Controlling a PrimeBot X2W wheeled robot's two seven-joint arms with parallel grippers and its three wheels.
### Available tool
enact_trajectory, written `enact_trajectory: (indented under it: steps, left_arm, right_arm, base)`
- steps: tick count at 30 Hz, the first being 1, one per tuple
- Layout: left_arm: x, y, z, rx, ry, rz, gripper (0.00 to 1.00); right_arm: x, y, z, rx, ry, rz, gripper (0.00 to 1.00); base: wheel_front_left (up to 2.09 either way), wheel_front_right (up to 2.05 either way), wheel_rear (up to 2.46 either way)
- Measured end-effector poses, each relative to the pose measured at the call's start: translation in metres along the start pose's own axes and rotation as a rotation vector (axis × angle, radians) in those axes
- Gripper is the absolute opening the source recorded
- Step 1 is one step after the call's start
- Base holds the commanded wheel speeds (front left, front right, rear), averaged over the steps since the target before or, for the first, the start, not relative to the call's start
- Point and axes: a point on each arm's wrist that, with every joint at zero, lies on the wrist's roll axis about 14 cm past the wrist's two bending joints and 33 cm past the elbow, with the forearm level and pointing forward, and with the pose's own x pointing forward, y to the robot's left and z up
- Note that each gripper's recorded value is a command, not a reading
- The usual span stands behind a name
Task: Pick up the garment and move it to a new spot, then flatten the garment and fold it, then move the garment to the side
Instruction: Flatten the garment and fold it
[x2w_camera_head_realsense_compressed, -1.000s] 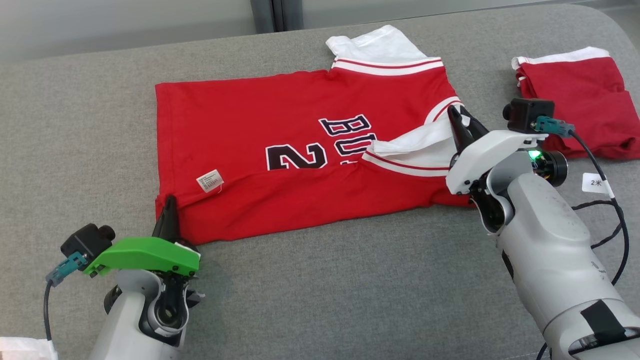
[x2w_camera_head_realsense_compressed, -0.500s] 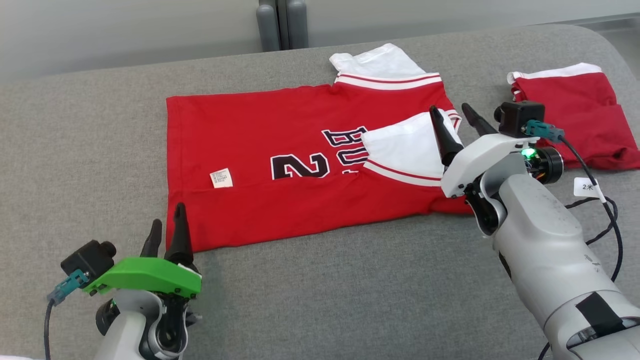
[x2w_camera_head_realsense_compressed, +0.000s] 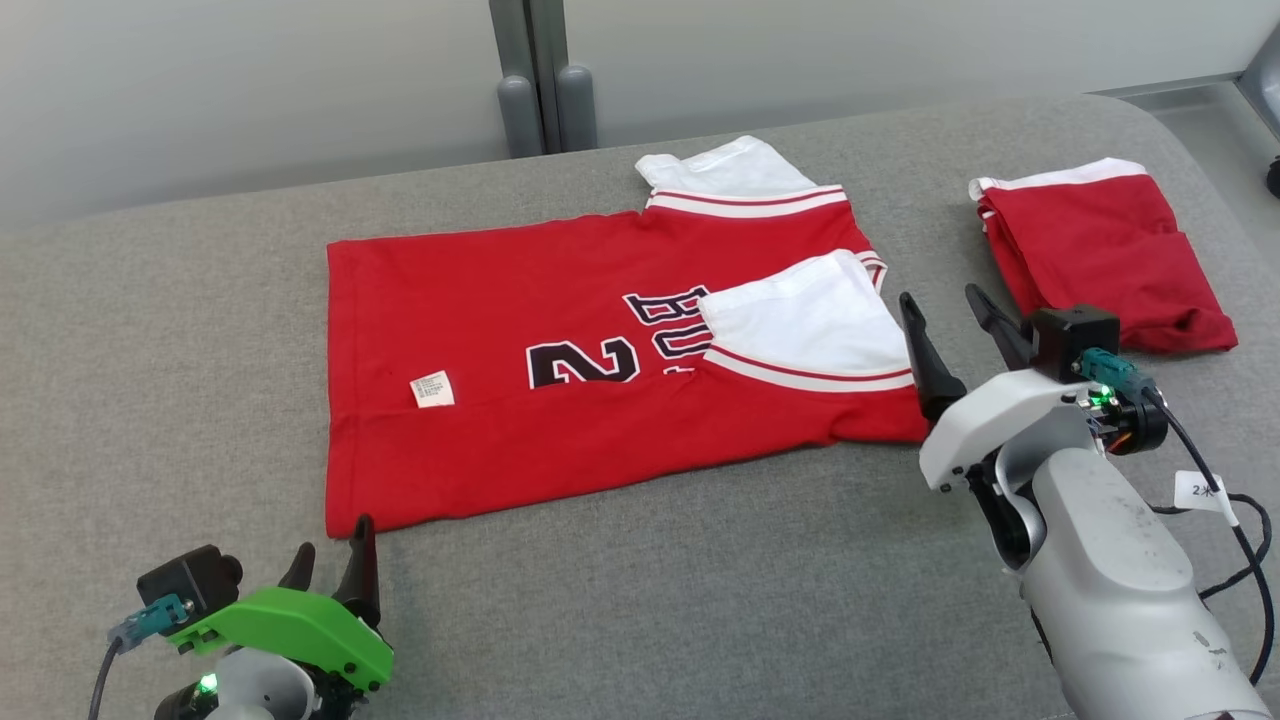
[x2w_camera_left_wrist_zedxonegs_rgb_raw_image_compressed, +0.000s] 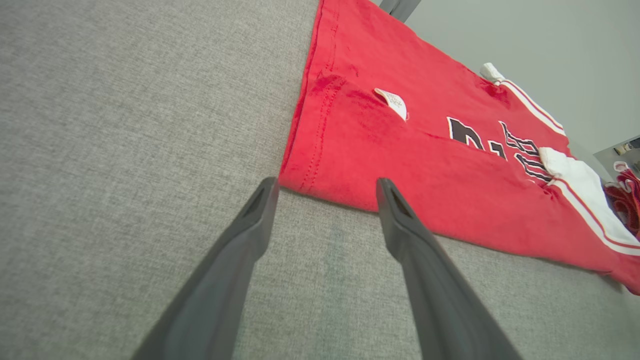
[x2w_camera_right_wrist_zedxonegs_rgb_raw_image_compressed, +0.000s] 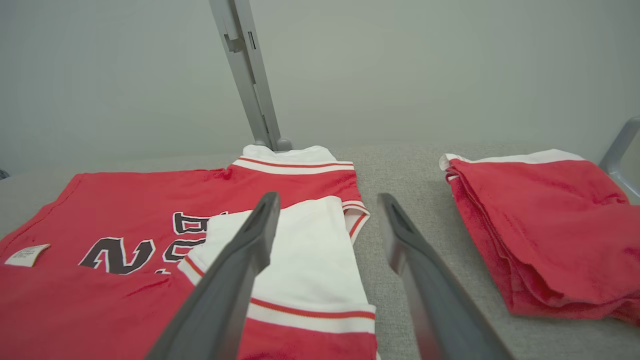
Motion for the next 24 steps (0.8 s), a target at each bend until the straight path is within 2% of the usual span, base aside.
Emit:
enact_trajectory:
  steps: [13, 14, 15, 16, 19, 24]
  left_arm:
    - [0.034, 0.014, -0.017, -0.071, 0.114, 0.059, 1.0]
    - [0.037, 0.014, -0.019, -0.071, 0.12, 0.06, 0.95]
    - [0.04, 0.013, -0.019, -0.072, 0.123, 0.056, 0.61]
    - [0.043, 0.012, -0.02, -0.079, 0.127, 0.054, 0.43]
    - [0.049, 0.008, -0.022, -0.086, 0.126, 0.038, 0.0]
    - [0.052, 0.003, -0.015, -0.099, 0.081, 0.017, 0.0]
  right_arm:
    - [-0.017, -0.017, -0.028, -0.02, 0.091, -0.047, 1.0]
    - [-0.018, -0.019, -0.03, -0.022, 0.096, -0.05, 1.0]
    - [-0.018, -0.02, -0.03, -0.022, 0.099, -0.054, 1.0]
    - [-0.019, -0.022, -0.032, -0.022, 0.106, -0.059, 1.0]
    - [-0.024, -0.028, -0.042, -0.016, 0.148, -0.078, 1.0]
    - [-0.033, -0.032, -0.065, 0.006, 0.249, -0.098, 1.0]
  base:
    - [0.0, 0.0, 0.0]
    - [0.0, 0.0, 0.0]
    - [0.0, 0.0, 0.0]
    - [0.0, 0.0, 0.0]
    - [0.0, 0.0, 0.0]
    - [0.0, 0.0, 0.0]
